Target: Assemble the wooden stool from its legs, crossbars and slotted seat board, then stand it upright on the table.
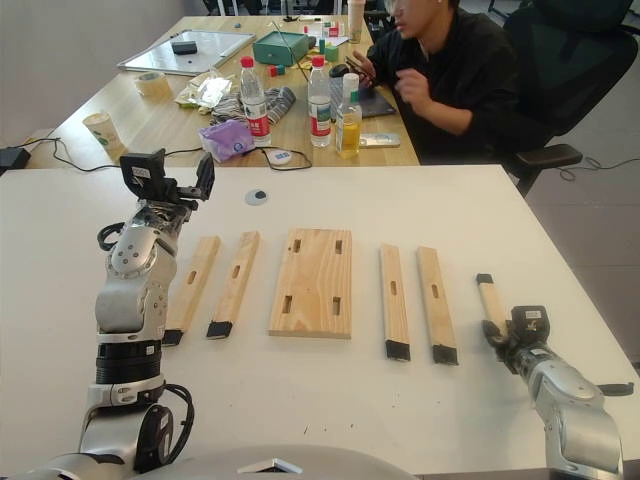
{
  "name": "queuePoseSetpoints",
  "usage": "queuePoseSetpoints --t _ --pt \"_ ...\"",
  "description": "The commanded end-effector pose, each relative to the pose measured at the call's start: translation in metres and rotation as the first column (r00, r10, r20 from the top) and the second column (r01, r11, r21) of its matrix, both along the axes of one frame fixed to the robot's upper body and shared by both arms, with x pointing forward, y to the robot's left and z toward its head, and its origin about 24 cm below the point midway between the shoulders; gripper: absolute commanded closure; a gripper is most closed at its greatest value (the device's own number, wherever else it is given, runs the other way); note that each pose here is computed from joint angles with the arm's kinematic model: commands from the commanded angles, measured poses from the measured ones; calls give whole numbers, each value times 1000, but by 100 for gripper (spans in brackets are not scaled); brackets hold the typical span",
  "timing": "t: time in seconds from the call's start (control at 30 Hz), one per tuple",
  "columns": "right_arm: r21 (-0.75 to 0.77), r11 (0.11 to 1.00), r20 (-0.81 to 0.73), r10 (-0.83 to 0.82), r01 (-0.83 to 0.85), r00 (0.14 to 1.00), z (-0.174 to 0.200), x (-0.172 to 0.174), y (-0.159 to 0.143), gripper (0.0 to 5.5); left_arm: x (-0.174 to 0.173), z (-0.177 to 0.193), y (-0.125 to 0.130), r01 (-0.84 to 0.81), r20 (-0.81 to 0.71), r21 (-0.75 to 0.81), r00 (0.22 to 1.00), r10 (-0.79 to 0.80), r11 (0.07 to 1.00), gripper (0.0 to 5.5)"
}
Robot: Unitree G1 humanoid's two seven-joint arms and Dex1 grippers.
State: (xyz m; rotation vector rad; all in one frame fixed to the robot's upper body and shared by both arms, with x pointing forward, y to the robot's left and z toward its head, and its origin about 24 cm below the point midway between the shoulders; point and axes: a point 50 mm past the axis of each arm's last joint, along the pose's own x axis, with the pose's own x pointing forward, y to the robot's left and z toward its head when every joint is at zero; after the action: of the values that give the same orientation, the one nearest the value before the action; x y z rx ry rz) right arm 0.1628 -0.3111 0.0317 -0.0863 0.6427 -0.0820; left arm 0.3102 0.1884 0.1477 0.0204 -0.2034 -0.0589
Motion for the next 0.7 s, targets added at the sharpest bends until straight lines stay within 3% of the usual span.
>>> queuePoseSetpoints --t 0.03,0.17,0.23,0.3,0.4,0.47,0.53,0.7 --pt "32 999 -111 -30 34 993 -18 -12 -1 418 3 4 -2 3 3 6 1000 -3 1000 151" --pt "10 999 -14 -52 52 999 -6 -2 -2 418 3 4 -1 3 0 -6 1000 -3 1000 151" --pt "-5 999 261 -51 54 964 35 27 1 418 4 7 -1 51 -16 -47 999 -51 998 151" --pt "-41 999 533 28 -7 846 87 55 16 418 7 16 -8 197 -36 -82 979 -201 977 151" --pt "-114 965 686 247 -235 684 136 85 63 418 0 35 -37 546 -51 -258 817 -575 797 151" --pt "-167 907 726 379 -387 574 153 94 96 418 -7 43 -52 656 -29 -409 685 -728 634 151" --pt "-208 832 738 479 -515 476 157 94 126 418 -11 43 -67 661 1 -553 609 -793 507 151" --pt "-218 745 726 555 -630 406 155 88 156 418 -15 43 -86 563 41 -748 567 -823 351 151"
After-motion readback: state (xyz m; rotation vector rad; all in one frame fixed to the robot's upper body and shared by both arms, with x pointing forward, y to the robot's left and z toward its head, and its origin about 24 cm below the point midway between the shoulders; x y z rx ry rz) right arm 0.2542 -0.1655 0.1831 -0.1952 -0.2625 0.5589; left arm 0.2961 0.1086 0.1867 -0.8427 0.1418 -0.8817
